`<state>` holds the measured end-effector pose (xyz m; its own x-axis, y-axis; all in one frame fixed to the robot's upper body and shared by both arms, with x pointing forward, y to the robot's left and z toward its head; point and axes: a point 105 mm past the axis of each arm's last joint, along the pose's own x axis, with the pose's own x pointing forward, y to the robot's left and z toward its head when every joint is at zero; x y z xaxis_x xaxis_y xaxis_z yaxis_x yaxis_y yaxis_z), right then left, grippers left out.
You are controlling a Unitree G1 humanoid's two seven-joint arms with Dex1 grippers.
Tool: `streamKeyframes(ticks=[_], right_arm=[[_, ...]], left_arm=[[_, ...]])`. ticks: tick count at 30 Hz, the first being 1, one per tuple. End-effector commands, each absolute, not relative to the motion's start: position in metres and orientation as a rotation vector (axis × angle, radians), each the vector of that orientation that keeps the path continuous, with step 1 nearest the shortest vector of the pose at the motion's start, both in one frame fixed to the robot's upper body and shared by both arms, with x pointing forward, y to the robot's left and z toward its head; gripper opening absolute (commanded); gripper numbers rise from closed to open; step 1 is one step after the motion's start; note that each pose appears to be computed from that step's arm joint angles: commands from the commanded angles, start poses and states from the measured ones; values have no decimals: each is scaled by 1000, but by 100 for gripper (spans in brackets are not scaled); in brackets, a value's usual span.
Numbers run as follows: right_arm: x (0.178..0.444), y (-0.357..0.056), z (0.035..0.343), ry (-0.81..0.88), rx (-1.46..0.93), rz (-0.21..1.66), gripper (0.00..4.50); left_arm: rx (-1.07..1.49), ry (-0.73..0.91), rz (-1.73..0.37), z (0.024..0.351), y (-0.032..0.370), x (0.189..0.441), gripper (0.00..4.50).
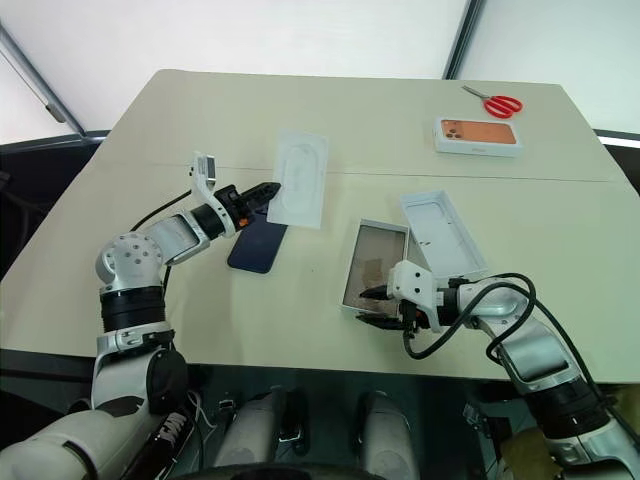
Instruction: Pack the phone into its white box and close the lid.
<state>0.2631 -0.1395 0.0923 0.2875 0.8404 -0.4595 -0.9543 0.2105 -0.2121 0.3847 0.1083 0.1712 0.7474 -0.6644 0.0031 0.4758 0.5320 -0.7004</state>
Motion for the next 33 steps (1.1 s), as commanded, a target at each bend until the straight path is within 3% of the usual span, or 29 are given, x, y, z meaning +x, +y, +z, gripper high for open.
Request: streamKeyframes(ticks=[1,11,17,23,28,33], right_arm=[[267,-139,95,239,-541,1268,4],[293,-110,103,108,-643,1293,4],[328,-95,109,16,-687,1197,4],[325,-87,111,36,-587,1250,4],[327,-99,125,2,-582,1199,243],[328,-135,146,8,-564,1106,243]], left_arm=[[-731,209,-702,185,109,383,0],[-1011,233,-730,192,106,381,0],[-1039,263,-718,187,101,378,0],[-1028,311,-699,174,95,372,0],[-993,317,-712,171,85,368,0],[-925,383,-761,163,70,362,0]])
